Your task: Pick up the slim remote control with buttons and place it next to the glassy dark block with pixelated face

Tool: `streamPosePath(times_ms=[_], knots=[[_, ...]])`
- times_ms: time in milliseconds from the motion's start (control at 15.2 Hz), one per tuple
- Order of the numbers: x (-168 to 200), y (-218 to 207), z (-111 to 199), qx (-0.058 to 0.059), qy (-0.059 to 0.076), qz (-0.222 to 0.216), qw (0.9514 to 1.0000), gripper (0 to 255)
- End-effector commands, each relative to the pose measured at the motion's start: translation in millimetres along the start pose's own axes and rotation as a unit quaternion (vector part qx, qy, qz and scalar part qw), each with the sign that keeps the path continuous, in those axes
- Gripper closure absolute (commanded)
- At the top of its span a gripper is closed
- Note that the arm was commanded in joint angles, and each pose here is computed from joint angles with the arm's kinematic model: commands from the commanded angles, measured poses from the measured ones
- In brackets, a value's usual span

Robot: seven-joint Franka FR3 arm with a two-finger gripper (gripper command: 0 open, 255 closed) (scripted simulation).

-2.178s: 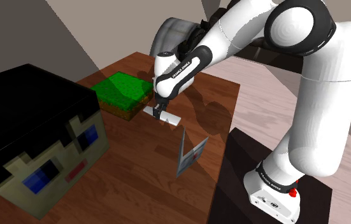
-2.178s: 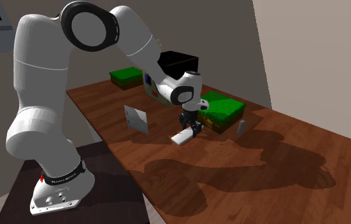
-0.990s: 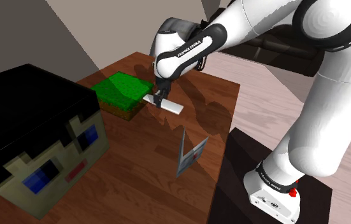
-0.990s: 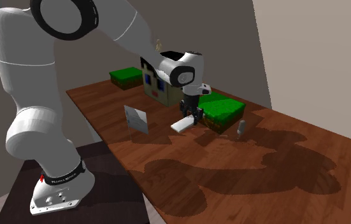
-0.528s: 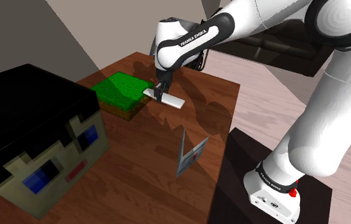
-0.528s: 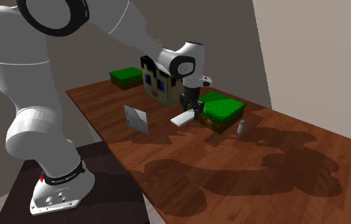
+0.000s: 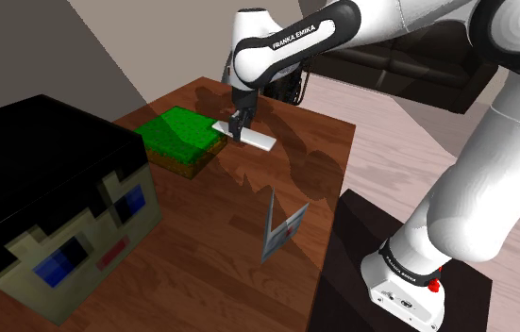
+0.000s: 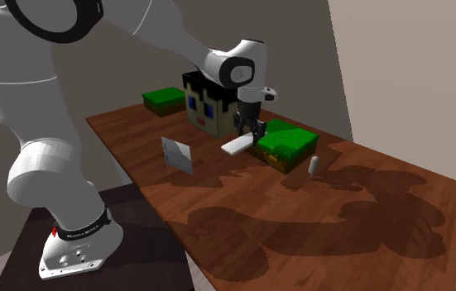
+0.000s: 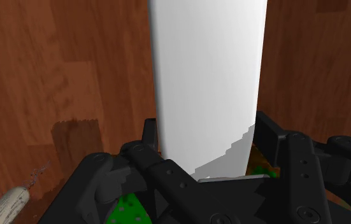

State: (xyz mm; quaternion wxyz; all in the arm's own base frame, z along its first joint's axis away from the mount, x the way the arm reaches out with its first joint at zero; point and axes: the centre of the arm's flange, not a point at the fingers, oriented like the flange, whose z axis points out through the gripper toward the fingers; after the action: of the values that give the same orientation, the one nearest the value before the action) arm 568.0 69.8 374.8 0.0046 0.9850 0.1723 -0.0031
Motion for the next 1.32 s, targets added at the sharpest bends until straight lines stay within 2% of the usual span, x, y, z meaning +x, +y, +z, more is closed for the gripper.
streamPosePath(times_ms=[0, 1254], knots=[[1, 0, -11, 0.0, 0.0, 0.0, 1.0, 255], [1, 1, -112, 0.0, 0.0, 0.0, 1.0, 255]])
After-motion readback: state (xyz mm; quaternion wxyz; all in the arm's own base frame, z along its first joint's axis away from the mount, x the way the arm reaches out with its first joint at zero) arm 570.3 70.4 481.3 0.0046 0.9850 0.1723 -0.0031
